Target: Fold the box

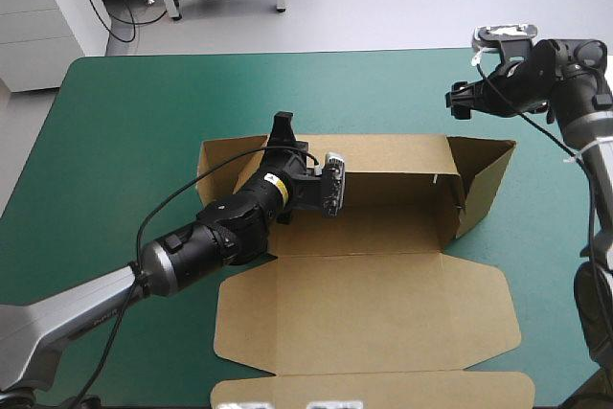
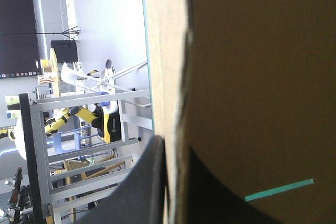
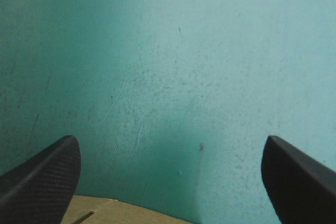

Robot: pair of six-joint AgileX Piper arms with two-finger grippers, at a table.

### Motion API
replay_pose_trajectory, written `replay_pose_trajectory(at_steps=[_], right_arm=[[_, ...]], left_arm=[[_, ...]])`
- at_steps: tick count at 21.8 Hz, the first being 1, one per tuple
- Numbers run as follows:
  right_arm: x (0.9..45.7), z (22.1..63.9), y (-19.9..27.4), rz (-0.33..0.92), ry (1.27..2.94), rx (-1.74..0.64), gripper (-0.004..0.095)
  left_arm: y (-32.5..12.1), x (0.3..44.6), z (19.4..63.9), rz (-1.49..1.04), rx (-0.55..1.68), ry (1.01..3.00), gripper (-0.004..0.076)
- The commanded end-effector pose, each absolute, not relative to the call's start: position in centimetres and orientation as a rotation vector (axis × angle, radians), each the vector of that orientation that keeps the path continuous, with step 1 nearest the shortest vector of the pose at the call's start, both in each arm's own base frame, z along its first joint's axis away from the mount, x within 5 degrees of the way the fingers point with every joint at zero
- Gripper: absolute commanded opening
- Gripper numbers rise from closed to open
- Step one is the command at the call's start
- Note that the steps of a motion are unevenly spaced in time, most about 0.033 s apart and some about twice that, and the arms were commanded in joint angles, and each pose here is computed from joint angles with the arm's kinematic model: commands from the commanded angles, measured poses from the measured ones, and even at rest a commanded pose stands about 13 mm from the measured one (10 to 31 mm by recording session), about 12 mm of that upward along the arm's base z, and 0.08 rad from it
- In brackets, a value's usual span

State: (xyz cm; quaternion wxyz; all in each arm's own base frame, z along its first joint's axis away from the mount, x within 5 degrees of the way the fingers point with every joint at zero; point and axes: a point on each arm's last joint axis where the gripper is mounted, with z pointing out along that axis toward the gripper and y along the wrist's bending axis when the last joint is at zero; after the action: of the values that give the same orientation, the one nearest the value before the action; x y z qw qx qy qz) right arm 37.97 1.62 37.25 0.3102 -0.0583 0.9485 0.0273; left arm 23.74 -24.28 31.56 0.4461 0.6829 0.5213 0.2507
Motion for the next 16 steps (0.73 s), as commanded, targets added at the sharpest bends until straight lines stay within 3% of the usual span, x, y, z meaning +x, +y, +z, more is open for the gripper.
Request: replay_pose_trajectory(at_steps=[1, 11, 16], right_arm=[[37.7, 38.5, 1.5, 0.088, 2.481, -0.151, 0.0853], [35.3, 38.5, 0.8, 0.012, 2.579, -0.167, 0.0852], [31.5, 38.6, -1.4, 0.044, 2.583, -0.111, 0.0852]], left_arm=[[-24.6, 23.2, 31.8, 0.522, 1.654, 1.324, -0.0008], [-24.6, 23.2, 31.8, 0.522, 1.654, 1.324, -0.0008], [-24.7, 23.3, 31.8, 0.522, 1.654, 1.32, -0.0008]])
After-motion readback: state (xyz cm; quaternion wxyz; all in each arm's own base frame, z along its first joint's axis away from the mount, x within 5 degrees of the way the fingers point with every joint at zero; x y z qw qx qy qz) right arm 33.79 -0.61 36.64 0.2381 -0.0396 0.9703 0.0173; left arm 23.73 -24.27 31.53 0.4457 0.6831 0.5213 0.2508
